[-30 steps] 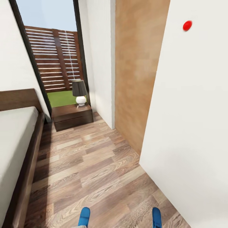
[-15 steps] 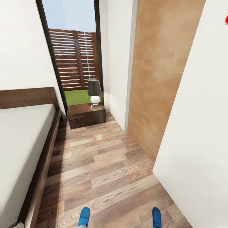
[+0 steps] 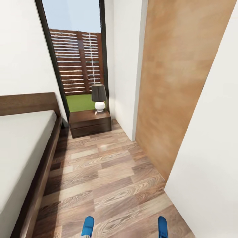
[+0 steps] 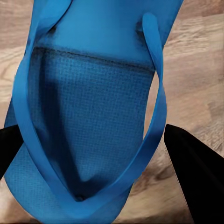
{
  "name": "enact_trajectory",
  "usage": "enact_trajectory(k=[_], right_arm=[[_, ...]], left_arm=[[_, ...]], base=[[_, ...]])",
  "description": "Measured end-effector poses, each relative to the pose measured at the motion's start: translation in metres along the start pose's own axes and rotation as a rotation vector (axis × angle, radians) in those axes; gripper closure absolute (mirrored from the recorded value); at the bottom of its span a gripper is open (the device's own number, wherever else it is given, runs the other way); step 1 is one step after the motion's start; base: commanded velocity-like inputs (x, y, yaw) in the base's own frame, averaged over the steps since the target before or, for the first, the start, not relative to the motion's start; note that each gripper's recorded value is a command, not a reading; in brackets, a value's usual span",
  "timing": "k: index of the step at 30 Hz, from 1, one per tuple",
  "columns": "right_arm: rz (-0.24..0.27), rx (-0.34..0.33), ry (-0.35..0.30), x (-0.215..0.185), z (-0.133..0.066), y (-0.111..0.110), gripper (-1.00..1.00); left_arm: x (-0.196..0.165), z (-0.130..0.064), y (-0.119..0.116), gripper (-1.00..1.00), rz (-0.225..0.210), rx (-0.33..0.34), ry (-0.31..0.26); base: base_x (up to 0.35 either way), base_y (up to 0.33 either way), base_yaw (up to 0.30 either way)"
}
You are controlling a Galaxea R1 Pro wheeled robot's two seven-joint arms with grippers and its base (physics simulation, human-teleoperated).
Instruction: In the bedroom, move the book from the bed onto either nightstand, and place the two sandals side by side next to the bed.
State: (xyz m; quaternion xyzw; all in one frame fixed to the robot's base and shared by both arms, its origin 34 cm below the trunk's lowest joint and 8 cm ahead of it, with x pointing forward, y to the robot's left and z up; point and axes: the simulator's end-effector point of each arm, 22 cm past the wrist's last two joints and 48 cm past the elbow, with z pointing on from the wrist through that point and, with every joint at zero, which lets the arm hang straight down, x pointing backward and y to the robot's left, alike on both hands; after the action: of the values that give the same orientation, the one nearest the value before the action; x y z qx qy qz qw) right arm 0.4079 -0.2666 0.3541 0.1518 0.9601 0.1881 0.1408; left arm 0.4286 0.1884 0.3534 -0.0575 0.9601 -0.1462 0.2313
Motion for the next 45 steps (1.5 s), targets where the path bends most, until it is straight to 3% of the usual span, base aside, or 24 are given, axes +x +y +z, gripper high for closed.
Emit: enact_trajectory(k=[45], right_arm=[[0.003, 0.004, -0.002, -0.0015, -0.0014, -0.0033, 1.0]], left_arm=[[0.0, 0.0, 0.0, 1.0, 0.0, 0.0, 0.0]], base=[[0.33, 0.0, 0.035]])
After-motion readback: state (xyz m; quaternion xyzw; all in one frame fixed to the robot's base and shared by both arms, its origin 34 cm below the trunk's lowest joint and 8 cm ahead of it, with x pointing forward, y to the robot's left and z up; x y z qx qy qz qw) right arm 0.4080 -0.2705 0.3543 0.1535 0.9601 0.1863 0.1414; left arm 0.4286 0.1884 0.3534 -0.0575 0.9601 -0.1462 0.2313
